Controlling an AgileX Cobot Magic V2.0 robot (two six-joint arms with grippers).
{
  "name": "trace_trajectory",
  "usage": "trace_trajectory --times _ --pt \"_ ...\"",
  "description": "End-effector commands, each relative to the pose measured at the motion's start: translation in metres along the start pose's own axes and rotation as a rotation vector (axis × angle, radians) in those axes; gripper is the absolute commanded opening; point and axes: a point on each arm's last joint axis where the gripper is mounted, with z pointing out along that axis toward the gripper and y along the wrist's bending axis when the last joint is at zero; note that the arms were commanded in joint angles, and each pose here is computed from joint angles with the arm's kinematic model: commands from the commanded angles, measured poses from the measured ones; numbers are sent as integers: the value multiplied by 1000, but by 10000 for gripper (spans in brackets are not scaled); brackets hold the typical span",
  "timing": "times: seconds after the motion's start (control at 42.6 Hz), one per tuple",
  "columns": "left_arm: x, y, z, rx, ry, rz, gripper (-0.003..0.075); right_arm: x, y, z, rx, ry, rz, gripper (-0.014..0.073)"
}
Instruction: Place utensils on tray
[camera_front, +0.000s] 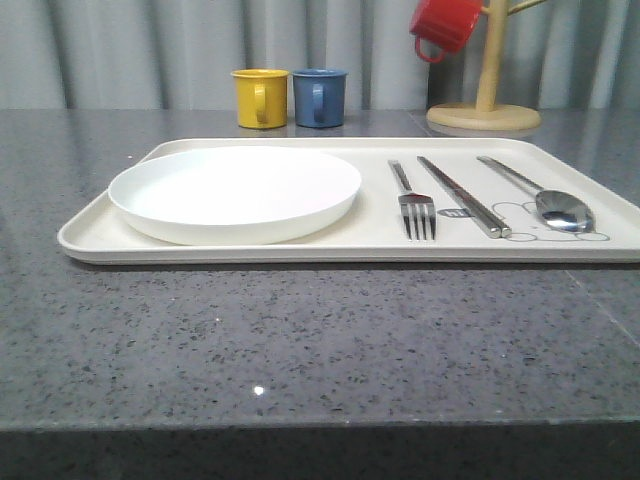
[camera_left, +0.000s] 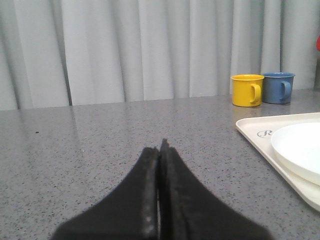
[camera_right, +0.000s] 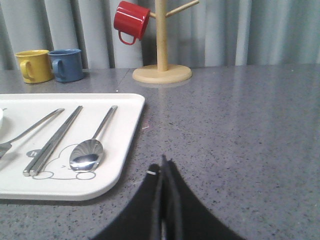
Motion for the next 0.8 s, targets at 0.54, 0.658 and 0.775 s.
trace_trajectory --times 0.54,0.658,0.775 --pt "-4 0 -2 -4 -89 -9 -20 -10 0 -2 4 -115 8 -67" --pt "-4 0 -2 -4 -89 -9 -20 -10 0 -2 4 -115 8 -67" --pt "-4 0 -2 -4 -89 -9 -20 -10 0 -2 4 -115 8 -67"
